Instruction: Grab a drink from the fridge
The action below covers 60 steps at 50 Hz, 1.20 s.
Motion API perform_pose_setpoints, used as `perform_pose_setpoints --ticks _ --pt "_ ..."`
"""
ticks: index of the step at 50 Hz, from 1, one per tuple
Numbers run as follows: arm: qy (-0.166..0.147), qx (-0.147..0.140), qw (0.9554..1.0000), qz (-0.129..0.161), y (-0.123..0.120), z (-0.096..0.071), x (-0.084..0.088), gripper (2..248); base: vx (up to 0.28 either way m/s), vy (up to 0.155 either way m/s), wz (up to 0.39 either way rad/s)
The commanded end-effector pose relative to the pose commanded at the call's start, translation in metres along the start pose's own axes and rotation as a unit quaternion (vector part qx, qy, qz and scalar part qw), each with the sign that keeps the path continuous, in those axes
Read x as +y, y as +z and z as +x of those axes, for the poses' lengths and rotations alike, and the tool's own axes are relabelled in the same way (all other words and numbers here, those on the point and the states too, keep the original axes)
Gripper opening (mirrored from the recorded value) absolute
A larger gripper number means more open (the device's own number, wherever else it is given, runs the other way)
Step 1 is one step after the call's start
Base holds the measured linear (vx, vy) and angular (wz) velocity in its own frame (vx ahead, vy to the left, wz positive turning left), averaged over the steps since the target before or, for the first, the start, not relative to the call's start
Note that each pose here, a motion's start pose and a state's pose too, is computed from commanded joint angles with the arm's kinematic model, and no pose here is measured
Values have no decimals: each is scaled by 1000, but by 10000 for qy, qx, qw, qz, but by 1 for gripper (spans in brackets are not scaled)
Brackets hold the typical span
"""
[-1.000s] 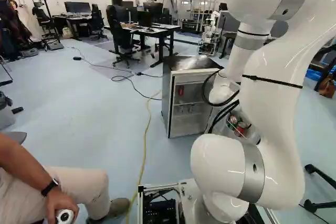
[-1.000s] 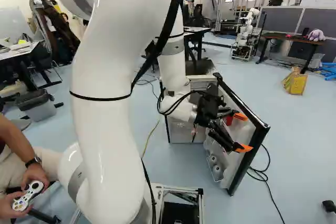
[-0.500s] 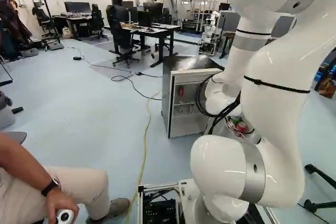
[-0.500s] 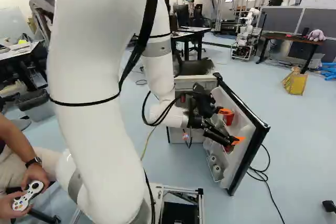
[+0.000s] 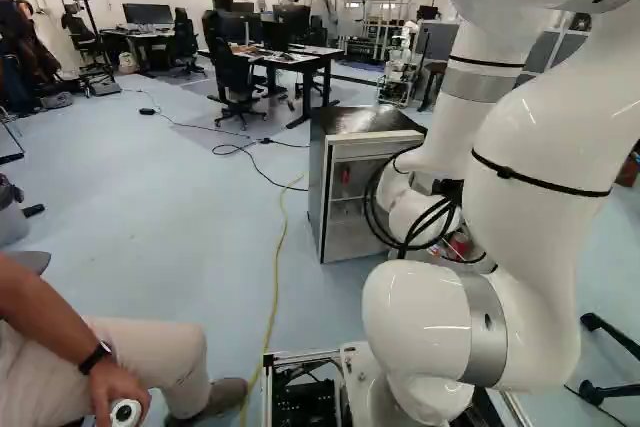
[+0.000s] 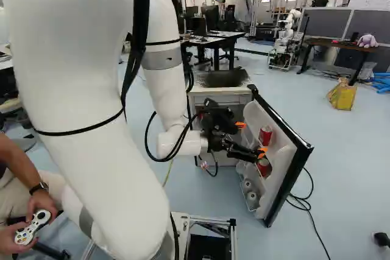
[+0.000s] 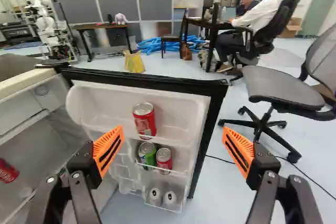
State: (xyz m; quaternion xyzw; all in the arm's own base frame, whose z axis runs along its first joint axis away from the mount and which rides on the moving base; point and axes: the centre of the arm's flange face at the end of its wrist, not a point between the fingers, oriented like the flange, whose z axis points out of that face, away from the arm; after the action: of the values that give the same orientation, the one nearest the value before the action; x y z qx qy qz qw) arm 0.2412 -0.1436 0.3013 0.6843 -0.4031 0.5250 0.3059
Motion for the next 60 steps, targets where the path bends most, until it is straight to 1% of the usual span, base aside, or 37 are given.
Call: perform_pose_setpoints --ticks 7,12,18,26,35,43,51,60 --pt "-108 -4 9992 378 -3 -1 -6 247 0 0 0" --pt "-180 -3 9978 642 -3 -1 -11 247 0 0 0" --pt "-263 2 9950 960 -2 -1 -20 247 0 0 0" --pt "-363 12 9903 1345 2 0 -30 247 0 0 0" --pt "-471 18 9836 1743 7 0 -41 247 0 0 0" --pt "-592 -37 9767 2064 15 -4 -50 247 0 0 0" --pt "-707 -105 9691 2363 27 -9 -60 247 0 0 0" --pt "-821 -177 9595 2690 42 -16 -70 247 0 0 0"
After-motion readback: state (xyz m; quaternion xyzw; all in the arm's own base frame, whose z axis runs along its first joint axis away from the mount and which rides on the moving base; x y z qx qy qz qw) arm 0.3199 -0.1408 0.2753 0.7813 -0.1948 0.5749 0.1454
